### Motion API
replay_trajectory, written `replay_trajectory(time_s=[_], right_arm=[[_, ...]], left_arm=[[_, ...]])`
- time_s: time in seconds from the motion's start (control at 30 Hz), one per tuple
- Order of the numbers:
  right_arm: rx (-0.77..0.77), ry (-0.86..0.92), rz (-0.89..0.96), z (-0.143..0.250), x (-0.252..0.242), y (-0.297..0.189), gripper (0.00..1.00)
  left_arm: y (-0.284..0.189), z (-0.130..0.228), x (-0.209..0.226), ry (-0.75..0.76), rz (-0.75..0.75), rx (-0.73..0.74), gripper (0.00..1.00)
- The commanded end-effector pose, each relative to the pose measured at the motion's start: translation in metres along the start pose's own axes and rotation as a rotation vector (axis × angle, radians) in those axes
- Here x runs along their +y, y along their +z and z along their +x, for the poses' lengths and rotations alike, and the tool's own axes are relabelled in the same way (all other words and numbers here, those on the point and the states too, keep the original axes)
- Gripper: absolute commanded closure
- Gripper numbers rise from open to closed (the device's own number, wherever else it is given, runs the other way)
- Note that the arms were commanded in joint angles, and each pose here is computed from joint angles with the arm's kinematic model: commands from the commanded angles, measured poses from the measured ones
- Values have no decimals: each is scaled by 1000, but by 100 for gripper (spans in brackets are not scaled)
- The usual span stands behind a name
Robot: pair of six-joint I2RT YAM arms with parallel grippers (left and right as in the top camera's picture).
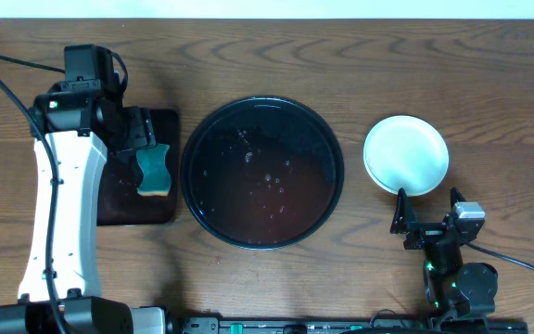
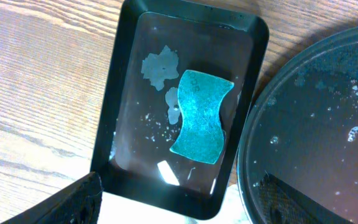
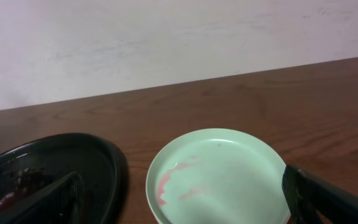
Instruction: Clean dirty plates on tray and stack at the side
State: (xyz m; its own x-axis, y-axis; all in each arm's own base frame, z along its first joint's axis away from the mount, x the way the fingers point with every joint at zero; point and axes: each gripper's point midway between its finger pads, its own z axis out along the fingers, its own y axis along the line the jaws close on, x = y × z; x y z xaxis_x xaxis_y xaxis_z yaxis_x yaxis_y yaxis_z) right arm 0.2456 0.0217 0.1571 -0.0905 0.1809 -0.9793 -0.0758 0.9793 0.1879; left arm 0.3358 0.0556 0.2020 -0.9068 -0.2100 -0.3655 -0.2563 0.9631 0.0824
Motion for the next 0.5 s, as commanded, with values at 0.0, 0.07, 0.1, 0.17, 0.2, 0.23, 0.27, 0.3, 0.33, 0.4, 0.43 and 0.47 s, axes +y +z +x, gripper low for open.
replay_trajectory(time_s=[0.0,0.07,0.1,0.17,0.2,0.23,0.27,0.3,0.33,0.4,0.43,0.47], right_arm=[[2,-10,-6,1,1,0,1],[2,-10,-6,1,1,0,1],[1,-10,-6,1,0,0,1],[1,-10,-6,1,1,0,1],[2,-10,-6,1,1,0,1],[1,-10,-6,1,0,0,1],[2,-10,-6,1,1,0,1],[2,-10,-6,1,1,0,1],[1,-10,-6,1,0,0,1],[2,-10,-6,1,1,0,1],[1,-10,-6,1,0,0,1],[2,-10,-6,1,1,0,1]], left_arm=[[-2,0,-6,-31,34,-21,20],[-5,-9,-18,-34,107,-104,19],[-7,-14,-24,-36,141,-154,19],[-12,-19,-32,-33,192,-255,19],[-14,-19,-34,-33,207,-295,19],[-16,-17,-36,-32,224,-344,19],[-19,-14,-37,-31,236,-378,19],[-22,-7,-38,-31,255,-432,19],[-24,-1,-37,-33,259,-463,19],[-28,12,-34,-36,267,-527,19],[-29,19,-33,-37,270,-557,19],[-31,26,-31,-39,274,-588,19]])
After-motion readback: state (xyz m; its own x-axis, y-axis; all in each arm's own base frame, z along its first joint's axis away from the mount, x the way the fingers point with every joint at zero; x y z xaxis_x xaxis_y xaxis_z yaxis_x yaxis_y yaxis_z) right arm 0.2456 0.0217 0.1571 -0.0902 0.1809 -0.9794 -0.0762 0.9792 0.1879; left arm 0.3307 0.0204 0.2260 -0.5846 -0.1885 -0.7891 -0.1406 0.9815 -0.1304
